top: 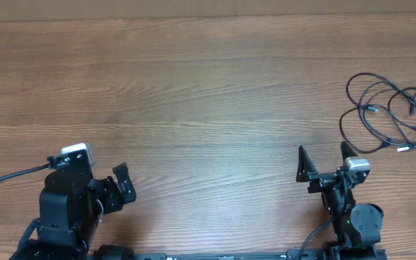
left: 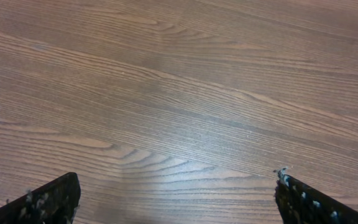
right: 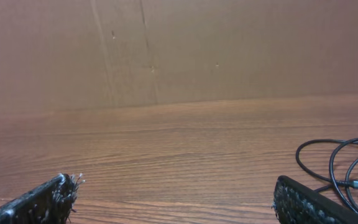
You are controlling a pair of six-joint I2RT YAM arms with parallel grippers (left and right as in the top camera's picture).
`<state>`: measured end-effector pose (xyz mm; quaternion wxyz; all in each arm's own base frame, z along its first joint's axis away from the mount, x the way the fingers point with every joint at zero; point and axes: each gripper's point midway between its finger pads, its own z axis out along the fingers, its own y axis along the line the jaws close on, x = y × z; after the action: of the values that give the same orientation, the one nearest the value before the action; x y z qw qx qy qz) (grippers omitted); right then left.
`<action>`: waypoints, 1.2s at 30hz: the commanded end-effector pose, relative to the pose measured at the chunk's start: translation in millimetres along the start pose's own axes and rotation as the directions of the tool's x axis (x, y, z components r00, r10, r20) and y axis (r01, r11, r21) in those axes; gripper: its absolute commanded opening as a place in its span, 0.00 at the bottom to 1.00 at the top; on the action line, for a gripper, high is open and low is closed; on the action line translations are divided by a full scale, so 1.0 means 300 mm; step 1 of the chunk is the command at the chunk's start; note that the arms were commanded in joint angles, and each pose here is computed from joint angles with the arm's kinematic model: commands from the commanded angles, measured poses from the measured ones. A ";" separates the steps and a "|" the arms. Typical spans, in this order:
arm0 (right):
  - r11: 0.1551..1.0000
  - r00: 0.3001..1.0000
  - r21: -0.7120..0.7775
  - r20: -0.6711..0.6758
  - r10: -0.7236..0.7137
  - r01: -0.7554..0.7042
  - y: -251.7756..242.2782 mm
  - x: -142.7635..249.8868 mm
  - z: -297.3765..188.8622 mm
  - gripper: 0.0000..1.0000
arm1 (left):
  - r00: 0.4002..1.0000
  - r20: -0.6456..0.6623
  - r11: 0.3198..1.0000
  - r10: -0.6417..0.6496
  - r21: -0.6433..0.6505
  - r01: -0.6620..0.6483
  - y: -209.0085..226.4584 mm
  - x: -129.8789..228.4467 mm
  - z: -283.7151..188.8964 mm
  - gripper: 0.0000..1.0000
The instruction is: Untangle cables
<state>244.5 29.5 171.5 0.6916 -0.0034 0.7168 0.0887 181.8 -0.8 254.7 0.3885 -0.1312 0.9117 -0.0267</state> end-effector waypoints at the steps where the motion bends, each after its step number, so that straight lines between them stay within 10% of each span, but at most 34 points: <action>1: 1.000 1.000 0.008 0.004 -0.004 0.004 -0.006 0.005 0.001 1.00 | 1.000 0.005 1.000 0.013 -0.020 -0.013 0.017 0.007 -0.003 1.00; 18: 1.000 1.000 0.008 0.004 -0.004 0.004 -0.006 0.005 0.001 1.00 | 0.933 0.335 0.990 -0.129 0.090 0.104 0.062 0.058 0.193 0.99; 36: 1.000 1.000 0.008 0.004 -0.004 0.004 -0.006 0.005 0.001 1.00 | 0.662 0.739 0.974 -0.122 0.216 -0.061 0.014 -0.024 0.277 1.00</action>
<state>244.6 29.2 171.5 0.6917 -0.0028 0.7168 0.0881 245.0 10.0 202.1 0.7306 -0.1309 0.6618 -0.1053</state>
